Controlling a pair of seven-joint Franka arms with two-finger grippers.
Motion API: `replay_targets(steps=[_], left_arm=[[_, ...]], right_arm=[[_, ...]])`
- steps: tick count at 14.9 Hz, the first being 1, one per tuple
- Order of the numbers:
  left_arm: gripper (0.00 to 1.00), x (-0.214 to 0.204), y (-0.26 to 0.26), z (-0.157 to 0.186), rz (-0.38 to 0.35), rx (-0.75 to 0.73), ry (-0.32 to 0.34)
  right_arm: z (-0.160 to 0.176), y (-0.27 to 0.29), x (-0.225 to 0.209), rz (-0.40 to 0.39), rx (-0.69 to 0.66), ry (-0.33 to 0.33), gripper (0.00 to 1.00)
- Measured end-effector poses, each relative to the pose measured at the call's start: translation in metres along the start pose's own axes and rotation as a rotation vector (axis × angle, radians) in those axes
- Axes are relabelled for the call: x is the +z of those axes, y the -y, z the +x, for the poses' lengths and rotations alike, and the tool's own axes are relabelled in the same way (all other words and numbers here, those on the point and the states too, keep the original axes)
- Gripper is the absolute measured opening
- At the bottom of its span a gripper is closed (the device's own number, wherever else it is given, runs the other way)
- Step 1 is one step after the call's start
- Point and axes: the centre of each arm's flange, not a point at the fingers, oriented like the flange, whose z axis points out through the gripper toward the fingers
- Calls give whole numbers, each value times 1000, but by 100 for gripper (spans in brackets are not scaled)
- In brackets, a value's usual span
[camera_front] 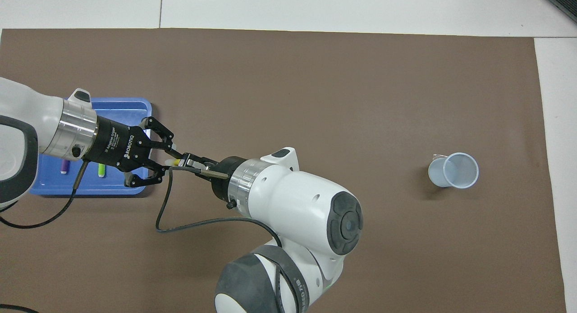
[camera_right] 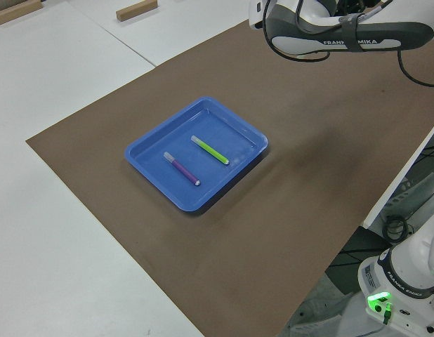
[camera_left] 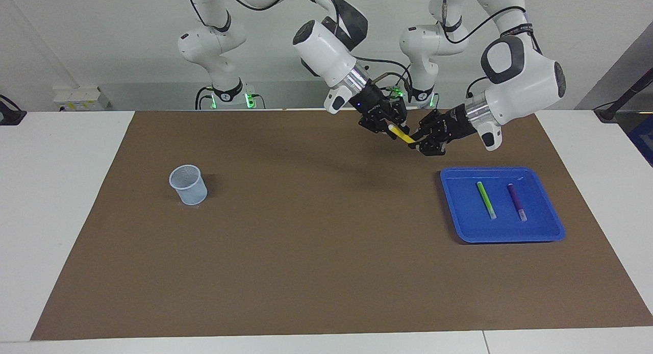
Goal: Transfer and insert pens with both arms
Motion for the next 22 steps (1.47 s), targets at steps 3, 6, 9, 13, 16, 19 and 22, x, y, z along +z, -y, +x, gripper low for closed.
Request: replay_targets(steps=[3, 6, 9, 13, 16, 19, 22], left_arm=[[22, 0, 1, -1, 0, -2, 0], [22, 0, 1, -1, 0, -3, 0], [22, 0, 1, -1, 0, -3, 0], [36, -1, 1, -3, -1, 0, -1], [51, -3, 4, -9, -6, 11, -4], [51, -6, 7, -13, -12, 17, -6], [50, -7, 8, -14, -14, 19, -6]], right_arm=[[0, 0, 0, 1, 0, 0, 21], [0, 0, 0, 1, 0, 0, 18], [0, 0, 0, 1, 0, 0, 18], [1, -1, 1, -1, 1, -1, 18], [6, -5, 1, -10, -42, 1, 18], [32, -19, -4, -50, -113, 23, 18], [68, -39, -17, -104, -210, 57, 18]])
